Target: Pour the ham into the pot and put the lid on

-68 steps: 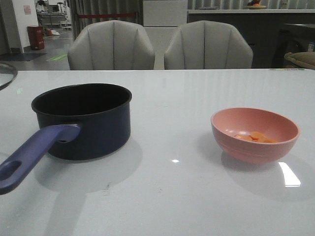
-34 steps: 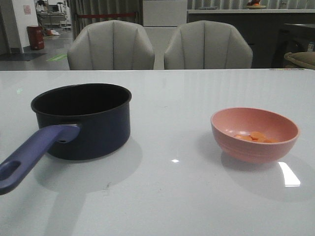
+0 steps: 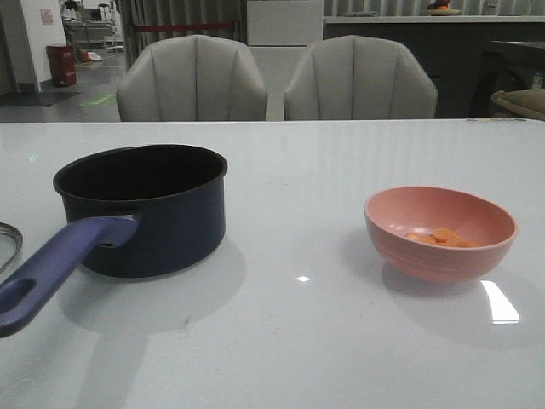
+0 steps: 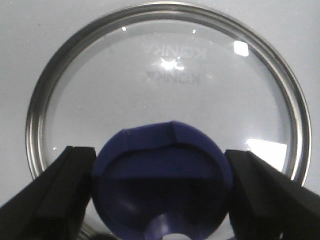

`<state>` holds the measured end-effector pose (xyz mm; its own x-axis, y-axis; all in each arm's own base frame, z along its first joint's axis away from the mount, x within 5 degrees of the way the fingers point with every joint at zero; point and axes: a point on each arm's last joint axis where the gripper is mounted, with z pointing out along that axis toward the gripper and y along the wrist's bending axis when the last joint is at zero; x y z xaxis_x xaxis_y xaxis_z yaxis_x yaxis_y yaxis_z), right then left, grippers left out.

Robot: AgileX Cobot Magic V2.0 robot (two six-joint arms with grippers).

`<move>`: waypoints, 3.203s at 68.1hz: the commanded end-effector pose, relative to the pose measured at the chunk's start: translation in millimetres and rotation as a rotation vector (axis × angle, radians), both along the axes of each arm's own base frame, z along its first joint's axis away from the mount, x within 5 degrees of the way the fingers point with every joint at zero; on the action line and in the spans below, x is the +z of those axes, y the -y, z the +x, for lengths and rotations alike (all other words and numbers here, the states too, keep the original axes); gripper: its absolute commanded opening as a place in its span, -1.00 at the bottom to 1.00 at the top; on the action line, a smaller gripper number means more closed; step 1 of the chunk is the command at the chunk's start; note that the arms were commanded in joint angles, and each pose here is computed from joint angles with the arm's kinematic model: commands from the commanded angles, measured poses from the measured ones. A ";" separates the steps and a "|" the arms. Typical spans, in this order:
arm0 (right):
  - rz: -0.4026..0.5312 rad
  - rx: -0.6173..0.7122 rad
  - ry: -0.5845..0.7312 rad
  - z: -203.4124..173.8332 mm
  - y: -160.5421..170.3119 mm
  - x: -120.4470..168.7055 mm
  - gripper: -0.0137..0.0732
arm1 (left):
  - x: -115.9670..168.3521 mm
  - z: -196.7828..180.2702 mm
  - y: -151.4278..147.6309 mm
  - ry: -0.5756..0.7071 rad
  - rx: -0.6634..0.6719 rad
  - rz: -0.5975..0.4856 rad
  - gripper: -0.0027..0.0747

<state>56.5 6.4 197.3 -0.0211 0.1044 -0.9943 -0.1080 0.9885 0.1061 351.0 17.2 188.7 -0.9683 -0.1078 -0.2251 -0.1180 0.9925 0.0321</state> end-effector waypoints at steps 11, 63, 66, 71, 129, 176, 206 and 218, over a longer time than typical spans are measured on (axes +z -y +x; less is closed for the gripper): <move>-0.006 -0.009 0.107 -2.1 0.9 10.2 -0.32 | 25.8 5.2 2.5 0.061 -0.010 0.005 0.47; -0.006 -0.009 0.107 -2.1 0.9 10.2 -0.32 | 160.7 -91.0 47.7 0.580 -0.168 -0.037 0.44; -0.006 -0.009 0.107 -2.1 0.9 10.2 -0.32 | 163.3 -102.2 48.3 0.635 -0.168 -0.057 0.44; -0.006 -0.009 0.107 -2.1 0.9 10.2 -0.32 | 169.0 -119.3 48.9 0.717 -0.162 -0.094 0.44; -0.006 -0.010 0.114 -2.2 0.9 10.8 -0.32 | 109.0 -291.2 43.1 1.283 -0.362 -0.341 0.44; -0.039 -0.006 -0.001 17.2 -1.3 78.2 -0.32 | 106.7 -297.9 39.7 1.305 -0.373 -0.320 0.44; -0.023 0.001 -0.233 57.9 -6.0 80.1 -0.13 | 106.9 -297.8 39.6 1.308 -0.374 -0.317 0.44; -0.036 0.007 -0.367 94.2 -10.1 95.9 0.42 | 107.4 -297.8 39.6 1.314 -0.374 -0.318 0.44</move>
<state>129.1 15.4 272.2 -0.4097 0.0663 -0.9098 -0.0790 0.9910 0.1078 53.1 -21.9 280.4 -0.1440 -0.0712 -0.9870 0.3651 0.9232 -0.1198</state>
